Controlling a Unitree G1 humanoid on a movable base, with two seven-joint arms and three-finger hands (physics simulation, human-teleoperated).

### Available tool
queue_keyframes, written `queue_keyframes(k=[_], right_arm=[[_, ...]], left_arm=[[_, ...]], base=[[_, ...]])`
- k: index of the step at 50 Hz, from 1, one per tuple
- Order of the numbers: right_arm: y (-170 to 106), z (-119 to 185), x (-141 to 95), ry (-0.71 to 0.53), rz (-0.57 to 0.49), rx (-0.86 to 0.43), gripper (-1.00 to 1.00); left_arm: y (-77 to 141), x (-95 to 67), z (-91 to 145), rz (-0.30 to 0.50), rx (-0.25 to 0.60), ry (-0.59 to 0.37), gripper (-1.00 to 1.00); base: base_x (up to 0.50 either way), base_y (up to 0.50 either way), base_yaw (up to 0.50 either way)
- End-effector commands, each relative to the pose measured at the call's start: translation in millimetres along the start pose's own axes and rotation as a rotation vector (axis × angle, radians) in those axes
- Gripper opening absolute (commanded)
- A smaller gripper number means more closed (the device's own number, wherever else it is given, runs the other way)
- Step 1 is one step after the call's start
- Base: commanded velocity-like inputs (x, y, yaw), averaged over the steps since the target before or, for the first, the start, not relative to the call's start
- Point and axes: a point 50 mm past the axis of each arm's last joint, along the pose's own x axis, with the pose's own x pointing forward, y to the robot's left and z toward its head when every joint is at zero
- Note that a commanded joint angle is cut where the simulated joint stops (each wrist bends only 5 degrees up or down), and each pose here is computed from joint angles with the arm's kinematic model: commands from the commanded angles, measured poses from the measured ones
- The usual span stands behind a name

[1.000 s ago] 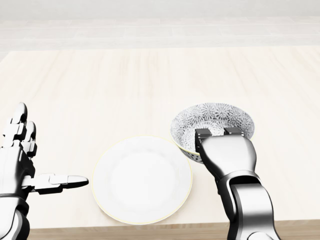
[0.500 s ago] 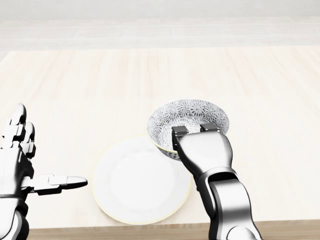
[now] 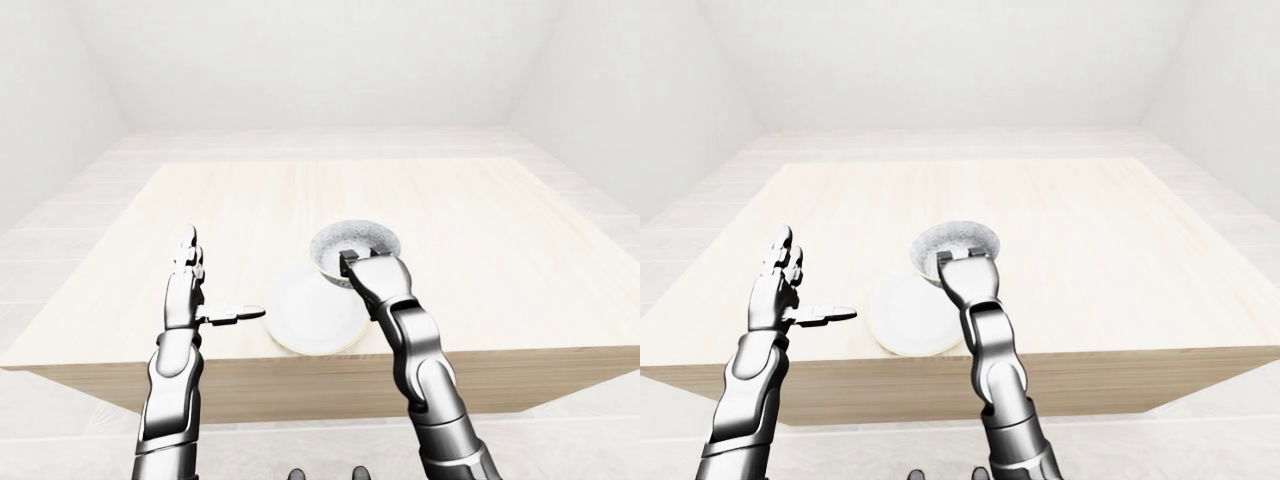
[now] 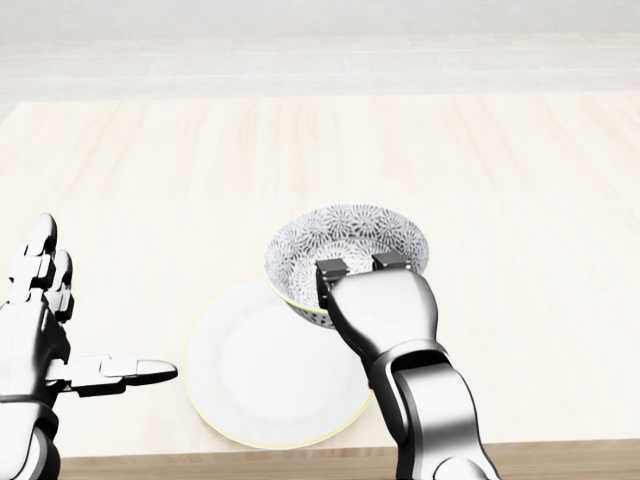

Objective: Put the bowl on the plate.

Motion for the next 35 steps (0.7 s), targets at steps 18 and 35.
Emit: queue_keyframes(k=[18,35], right_arm=[[0.6,17.5,-5.6,-0.04,-0.026,-0.01,-1.0],[8.0,28.7,-13.8,-0.075,-0.003,0.003,-1.0]], left_arm=[[1.3,1.0,-3.6,0.002,0.01,0.004,1.0],[0.8,0.5,-5.1,0.0,0.01,0.005,1.0]], base=[[0.0,0.0,0.0],[0.0,0.0,0.0]])
